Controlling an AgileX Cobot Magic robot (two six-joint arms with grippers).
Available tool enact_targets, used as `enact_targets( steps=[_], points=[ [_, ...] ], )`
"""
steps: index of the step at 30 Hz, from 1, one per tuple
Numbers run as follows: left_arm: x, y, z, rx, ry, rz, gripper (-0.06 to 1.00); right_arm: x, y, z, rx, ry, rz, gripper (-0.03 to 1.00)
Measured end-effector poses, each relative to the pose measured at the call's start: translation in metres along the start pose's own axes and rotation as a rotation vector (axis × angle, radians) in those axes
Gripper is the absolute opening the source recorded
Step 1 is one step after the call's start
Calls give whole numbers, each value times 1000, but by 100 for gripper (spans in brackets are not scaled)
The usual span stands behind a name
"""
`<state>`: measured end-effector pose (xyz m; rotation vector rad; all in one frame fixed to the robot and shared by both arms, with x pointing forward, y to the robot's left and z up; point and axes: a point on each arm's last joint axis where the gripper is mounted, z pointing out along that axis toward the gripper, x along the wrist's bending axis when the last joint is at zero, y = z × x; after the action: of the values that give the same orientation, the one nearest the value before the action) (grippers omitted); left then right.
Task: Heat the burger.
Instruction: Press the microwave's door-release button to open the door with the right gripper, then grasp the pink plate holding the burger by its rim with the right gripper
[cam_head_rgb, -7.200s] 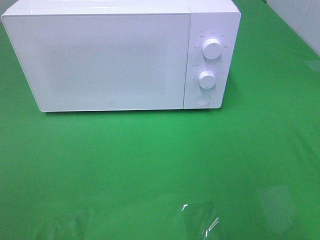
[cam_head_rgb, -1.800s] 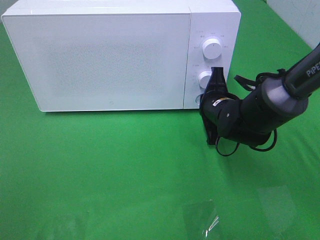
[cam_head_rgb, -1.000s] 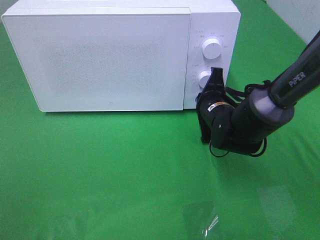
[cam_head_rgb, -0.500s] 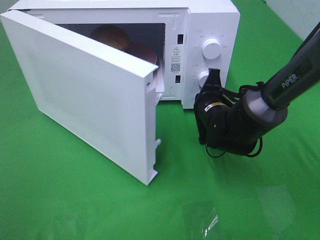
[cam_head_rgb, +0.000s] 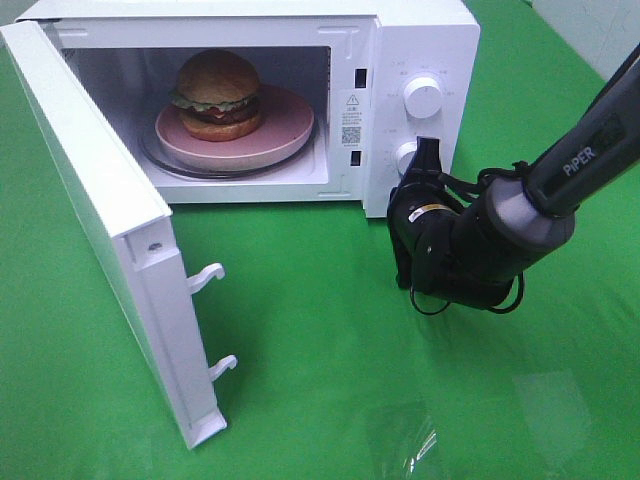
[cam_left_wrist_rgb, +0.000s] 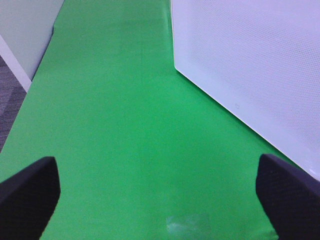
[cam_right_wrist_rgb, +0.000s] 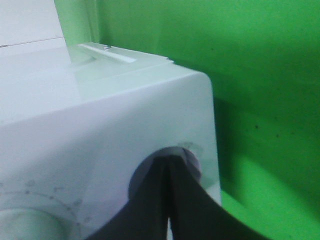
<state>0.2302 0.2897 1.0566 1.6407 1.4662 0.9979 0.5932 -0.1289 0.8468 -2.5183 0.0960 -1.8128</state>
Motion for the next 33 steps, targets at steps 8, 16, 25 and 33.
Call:
enact_targets(
  steps=[8, 16, 25, 33],
  points=[
    [0, 0, 0, 0, 0, 0, 99, 2, -1, -2, 11, -18, 5, 0],
    [0, 0, 0, 0, 0, 0, 99, 9, 7, -8, 59, -33, -34, 0],
    [0, 0, 0, 0, 0, 0, 99, 22, 10, -29, 147, -26, -77, 0],
    [0, 0, 0, 0, 0, 0, 99, 35, 16, -53, 185, -46, -150, 1]
  ],
)
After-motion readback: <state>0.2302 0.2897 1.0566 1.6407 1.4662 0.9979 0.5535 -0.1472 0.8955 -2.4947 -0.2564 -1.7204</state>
